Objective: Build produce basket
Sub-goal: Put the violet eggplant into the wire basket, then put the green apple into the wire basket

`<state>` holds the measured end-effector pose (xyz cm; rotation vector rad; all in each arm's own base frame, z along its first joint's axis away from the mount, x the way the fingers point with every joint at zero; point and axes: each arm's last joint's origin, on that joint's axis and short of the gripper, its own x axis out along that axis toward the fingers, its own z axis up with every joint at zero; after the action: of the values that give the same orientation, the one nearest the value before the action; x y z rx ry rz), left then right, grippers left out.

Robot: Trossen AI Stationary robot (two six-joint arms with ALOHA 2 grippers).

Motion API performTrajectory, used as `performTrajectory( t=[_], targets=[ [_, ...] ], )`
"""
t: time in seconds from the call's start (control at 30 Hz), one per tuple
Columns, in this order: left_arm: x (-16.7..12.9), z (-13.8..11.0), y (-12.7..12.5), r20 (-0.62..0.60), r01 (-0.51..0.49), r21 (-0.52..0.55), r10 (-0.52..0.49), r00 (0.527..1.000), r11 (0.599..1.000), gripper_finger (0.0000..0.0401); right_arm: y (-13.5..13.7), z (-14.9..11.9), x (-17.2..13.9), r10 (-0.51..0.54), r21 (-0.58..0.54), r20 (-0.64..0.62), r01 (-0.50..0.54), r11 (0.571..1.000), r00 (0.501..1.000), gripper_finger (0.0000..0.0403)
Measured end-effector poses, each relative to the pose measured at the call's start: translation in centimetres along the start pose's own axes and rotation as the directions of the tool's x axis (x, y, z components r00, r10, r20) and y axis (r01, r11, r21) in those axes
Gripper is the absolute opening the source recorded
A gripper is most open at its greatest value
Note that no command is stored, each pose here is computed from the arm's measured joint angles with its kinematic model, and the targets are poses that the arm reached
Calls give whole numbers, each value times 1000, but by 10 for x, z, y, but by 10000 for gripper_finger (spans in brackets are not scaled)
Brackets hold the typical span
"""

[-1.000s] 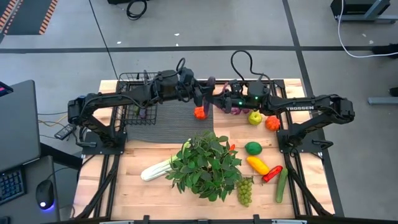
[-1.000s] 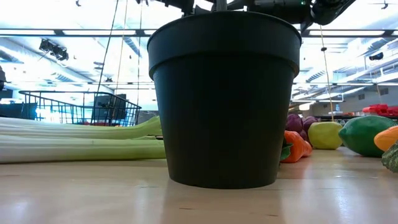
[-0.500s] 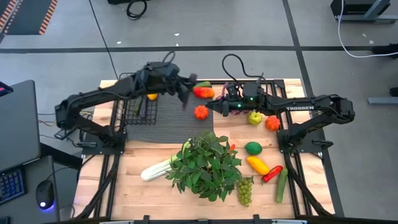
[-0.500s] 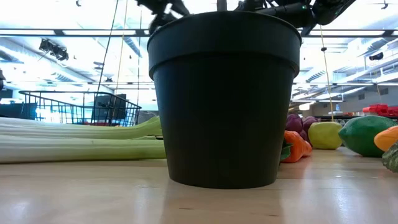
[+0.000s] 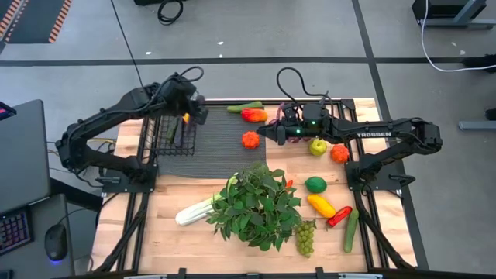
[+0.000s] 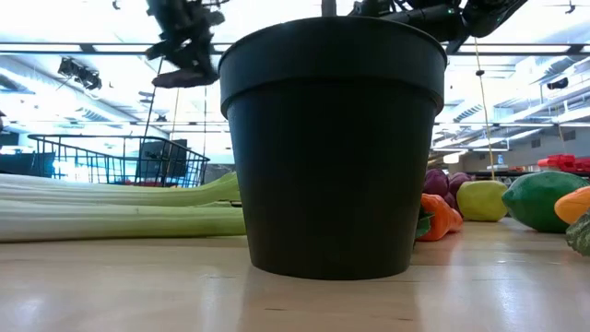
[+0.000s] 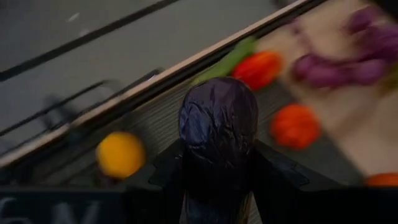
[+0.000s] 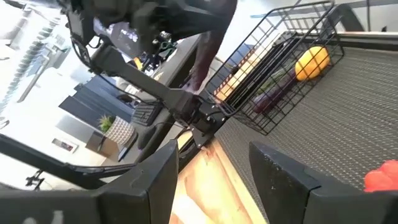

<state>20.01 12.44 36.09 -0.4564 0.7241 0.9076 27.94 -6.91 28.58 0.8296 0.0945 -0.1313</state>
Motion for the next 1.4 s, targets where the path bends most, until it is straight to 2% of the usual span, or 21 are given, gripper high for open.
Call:
performTrajectory(
  t=[0.2, 0.33, 0.4, 0.57, 0.73, 0.83, 0.97, 1.17, 1.3, 1.4],
  targets=[
    [2, -6, 18, -84, -149, -53, 145, 986, 987, 155, 0, 0, 0, 19, 2, -20, -19, 1000, 1000, 201],
    [3, -9, 35, -133, -299, -74, 287, 949, 952, 158, 0, 0, 0, 21, 12, -23, -21, 1000, 1000, 201],
    [4, -10, 43, -161, -341, -98, 323, 933, 935, 166, 0, 0, 0, 21, 16, -23, -21, 1000, 1000, 201],
    [9, -12, 57, -210, -363, -88, 339, 917, 928, 211, 0, 0, 0, 21, 19, -23, -20, 1000, 1000, 202],
    [13, -14, 61, -237, -330, -101, 300, 924, 938, 274, 0, 0, 0, 20, 12, -23, -20, 1000, 1000, 201],
    [14, -14, 59, -249, -281, -105, 248, 936, 954, 308, -1, 1, 0, 15, -7, -18, -15, 1000, 1000, 201],
    [13, -12, 52, -236, -157, -123, 124, 964, 980, 323, -7, 7, -2, -7, -10, -2, 7, 1000, 1000, 201],
    [-7, 4, 30, -128, 61, -120, -76, 989, 991, 325, -24, 14, -20, -162, -72, -56, 158, 985, 985, 201],
    [-26, 19, 11, -15, 230, -88, -232, 973, 969, 325, -37, 11, -42, -328, -92, -155, 317, 944, 932, 201],
    [-40, 28, -3, 59, 357, -61, -354, 934, 932, 325, -46, 3, -63, -482, -97, -251, 474, 875, 840, 200]
  ],
)
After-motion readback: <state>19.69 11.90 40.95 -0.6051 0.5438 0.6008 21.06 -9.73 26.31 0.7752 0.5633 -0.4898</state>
